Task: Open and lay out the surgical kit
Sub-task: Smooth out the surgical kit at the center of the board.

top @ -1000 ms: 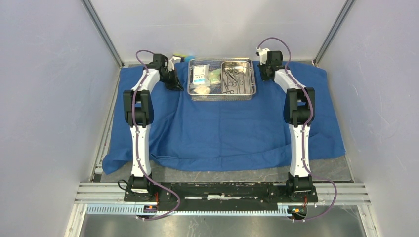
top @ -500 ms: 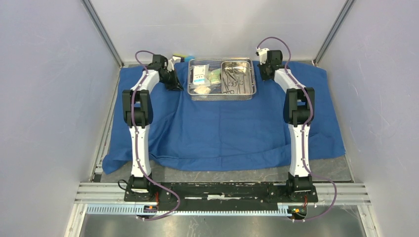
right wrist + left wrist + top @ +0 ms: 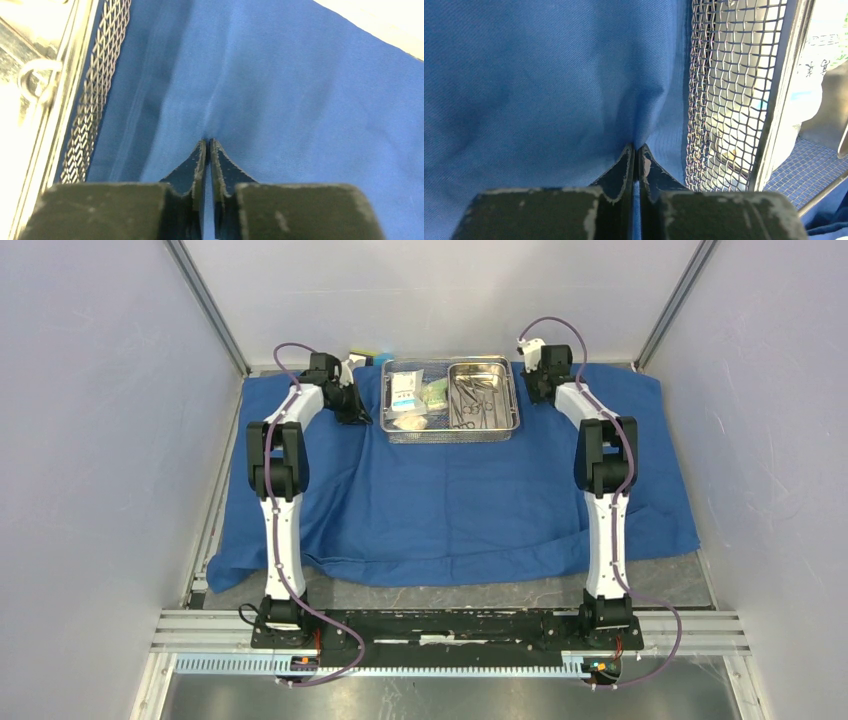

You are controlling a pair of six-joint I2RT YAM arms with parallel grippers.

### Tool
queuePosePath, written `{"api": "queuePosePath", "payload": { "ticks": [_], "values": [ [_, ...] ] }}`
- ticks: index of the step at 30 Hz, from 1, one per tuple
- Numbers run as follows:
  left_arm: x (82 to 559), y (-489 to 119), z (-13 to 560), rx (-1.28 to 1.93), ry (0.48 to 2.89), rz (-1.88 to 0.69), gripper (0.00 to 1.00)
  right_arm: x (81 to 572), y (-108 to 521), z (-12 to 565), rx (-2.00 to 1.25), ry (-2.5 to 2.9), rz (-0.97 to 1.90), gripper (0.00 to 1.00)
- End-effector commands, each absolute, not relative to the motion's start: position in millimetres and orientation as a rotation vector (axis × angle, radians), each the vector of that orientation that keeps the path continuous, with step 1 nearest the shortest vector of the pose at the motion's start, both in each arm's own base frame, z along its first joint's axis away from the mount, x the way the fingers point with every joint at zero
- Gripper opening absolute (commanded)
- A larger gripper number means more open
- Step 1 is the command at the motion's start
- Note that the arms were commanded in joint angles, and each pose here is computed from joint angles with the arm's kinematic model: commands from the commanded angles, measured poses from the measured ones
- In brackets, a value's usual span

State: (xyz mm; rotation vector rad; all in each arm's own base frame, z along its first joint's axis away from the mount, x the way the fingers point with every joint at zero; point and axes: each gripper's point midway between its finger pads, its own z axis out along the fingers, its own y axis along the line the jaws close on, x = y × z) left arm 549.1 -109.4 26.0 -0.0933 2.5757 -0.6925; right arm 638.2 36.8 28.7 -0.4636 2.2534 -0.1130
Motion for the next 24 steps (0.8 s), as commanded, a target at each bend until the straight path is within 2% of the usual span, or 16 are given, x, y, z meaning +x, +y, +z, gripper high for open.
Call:
{"api": "queuePosePath", "payload": {
  "ticks": [1,2,5,10,14,17,24],
  "values": [
    [559.7,-95.1,40.2,-0.118,2.562,-0.597,0.14,636.2,-1.2,60.0,-0.413,2.193,-0.23,0.22],
    [561.0,-92.6,43.0,-0.12,2.559,-0.594,0.22,632.2,-0.3,62.4,-0.414,2.191,-0.224,0.29],
    [564.6,-81.9,55.3,-0.13,2.535,-0.583,0.36,622.9,-3.9,76.9,-0.373,2.178,-0.218,0.45],
    [567.8,-42.9,78.5,-0.19,2.476,-0.539,0.56,616.9,-14.3,108.3,-0.303,2.131,-0.205,0.61],
    [570.8,-16.6,89.4,-0.217,2.432,-0.475,0.76,616.4,-36.9,123.7,-0.231,2.099,-0.218,0.72],
    [575.2,-4.6,81.5,-0.232,2.448,-0.437,0.81,619.3,-47.8,117.6,-0.182,2.107,-0.237,0.74],
    [574.8,27.8,43.5,-0.234,2.559,-0.293,0.82,617.5,-73.7,75.0,-0.093,2.199,-0.316,0.75]
  ]
}}
